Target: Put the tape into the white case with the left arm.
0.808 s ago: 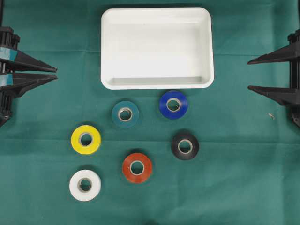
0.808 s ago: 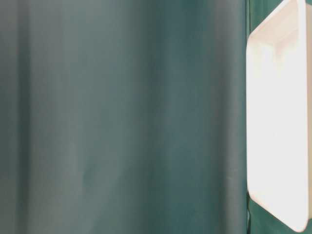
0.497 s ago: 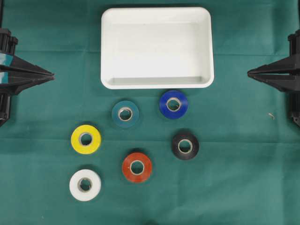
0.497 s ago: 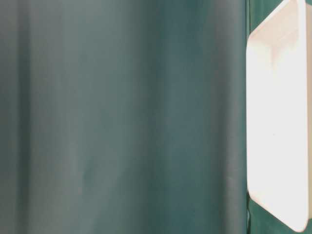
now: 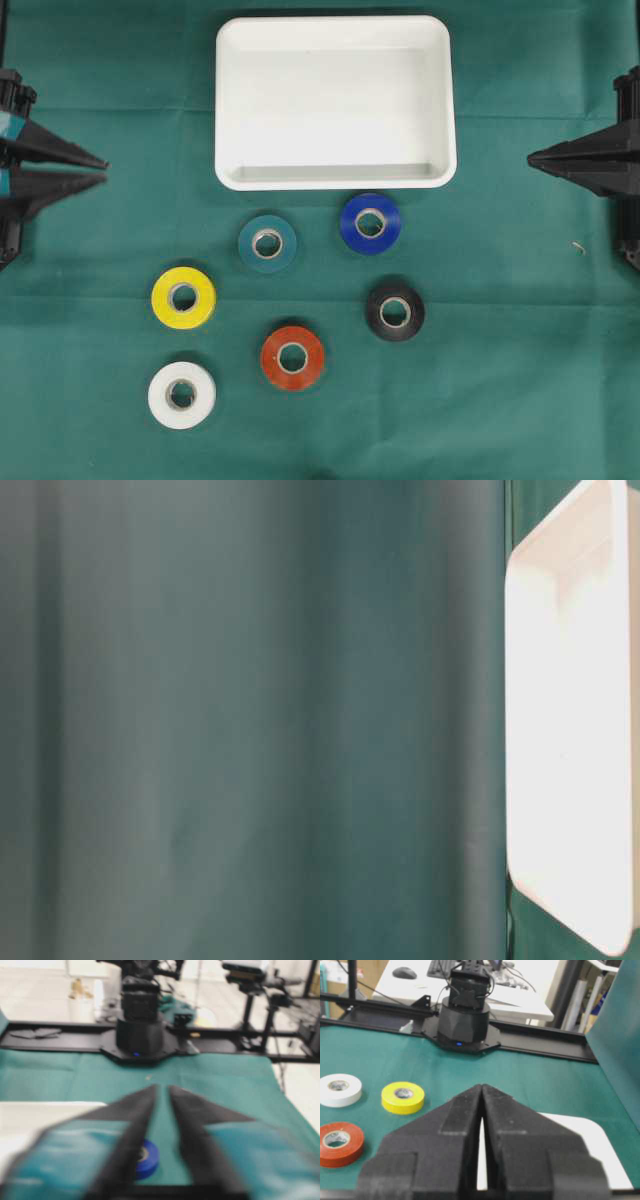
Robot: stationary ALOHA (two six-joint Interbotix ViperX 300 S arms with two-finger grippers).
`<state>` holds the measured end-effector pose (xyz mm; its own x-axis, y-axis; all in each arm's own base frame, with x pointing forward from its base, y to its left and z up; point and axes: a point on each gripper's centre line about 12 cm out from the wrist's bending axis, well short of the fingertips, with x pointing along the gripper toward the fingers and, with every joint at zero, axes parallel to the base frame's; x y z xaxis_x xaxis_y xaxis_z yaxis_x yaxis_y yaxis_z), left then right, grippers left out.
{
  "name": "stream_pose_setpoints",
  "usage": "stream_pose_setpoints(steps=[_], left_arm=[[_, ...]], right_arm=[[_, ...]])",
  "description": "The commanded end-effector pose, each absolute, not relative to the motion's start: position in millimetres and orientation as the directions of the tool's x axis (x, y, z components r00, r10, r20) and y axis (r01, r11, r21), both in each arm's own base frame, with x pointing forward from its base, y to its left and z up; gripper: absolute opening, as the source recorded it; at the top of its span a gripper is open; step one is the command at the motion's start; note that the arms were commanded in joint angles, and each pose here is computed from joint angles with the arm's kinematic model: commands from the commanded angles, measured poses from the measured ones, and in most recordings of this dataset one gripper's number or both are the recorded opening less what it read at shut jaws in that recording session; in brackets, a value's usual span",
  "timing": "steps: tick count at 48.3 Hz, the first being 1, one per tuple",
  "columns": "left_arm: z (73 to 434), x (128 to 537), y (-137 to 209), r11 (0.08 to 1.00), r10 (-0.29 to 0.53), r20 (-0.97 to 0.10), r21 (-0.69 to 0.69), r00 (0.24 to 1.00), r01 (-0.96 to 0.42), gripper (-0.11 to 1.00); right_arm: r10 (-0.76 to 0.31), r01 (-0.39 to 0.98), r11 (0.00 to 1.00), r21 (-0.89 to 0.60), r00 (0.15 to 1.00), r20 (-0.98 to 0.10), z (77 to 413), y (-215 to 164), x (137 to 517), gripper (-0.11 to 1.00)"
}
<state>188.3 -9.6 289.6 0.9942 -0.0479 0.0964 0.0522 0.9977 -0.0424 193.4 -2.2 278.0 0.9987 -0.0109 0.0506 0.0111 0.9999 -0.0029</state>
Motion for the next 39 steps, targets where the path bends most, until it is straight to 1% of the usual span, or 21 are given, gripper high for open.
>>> stream_pose_setpoints(steps=[1,4,7,9,12,19,28,39], left_arm=[[292,189,-11,0.997,-0.054,0.102,-0.044,0.993,0.058,0.48],[291,188,-11,0.997,-0.054,0.098,-0.045,0.994,0.058,0.67],[290,187,-11,0.997,-0.054,0.093,-0.045,0.994,0.058,0.84],[290,186,-11,0.997,-0.054,0.092,-0.045,0.994,0.058,0.92],[290,186,-11,0.997,-0.054,0.092,-0.046,0.994,0.059,0.99],[289,187,-11,0.997,-0.055,0.072,-0.044,0.996,0.058,0.99],[286,193,-11,0.997,-0.057,-0.005,-0.044,0.998,0.057,0.99],[280,201,-12,0.997,-0.057,-0.048,-0.045,0.997,0.055,0.99]], right_arm=[[-0.012,0.012,1.000,-0.003,0.998,0.063,282,-2,194,-0.09],[-0.012,0.012,1.000,-0.004,0.998,0.061,282,-2,195,-0.09],[-0.012,0.012,1.000,-0.003,0.998,0.063,282,-2,194,-0.09],[-0.014,0.014,1.000,-0.003,0.998,0.061,281,-3,194,-0.09],[-0.014,0.014,1.000,-0.003,0.998,0.061,281,-3,194,-0.09],[-0.014,0.014,1.000,-0.003,0.998,0.064,279,-3,191,-0.09],[-0.014,0.014,1.000,-0.003,0.999,0.051,273,-3,187,-0.09],[-0.016,0.015,1.000,-0.004,0.998,-0.067,247,-3,183,-0.09]])
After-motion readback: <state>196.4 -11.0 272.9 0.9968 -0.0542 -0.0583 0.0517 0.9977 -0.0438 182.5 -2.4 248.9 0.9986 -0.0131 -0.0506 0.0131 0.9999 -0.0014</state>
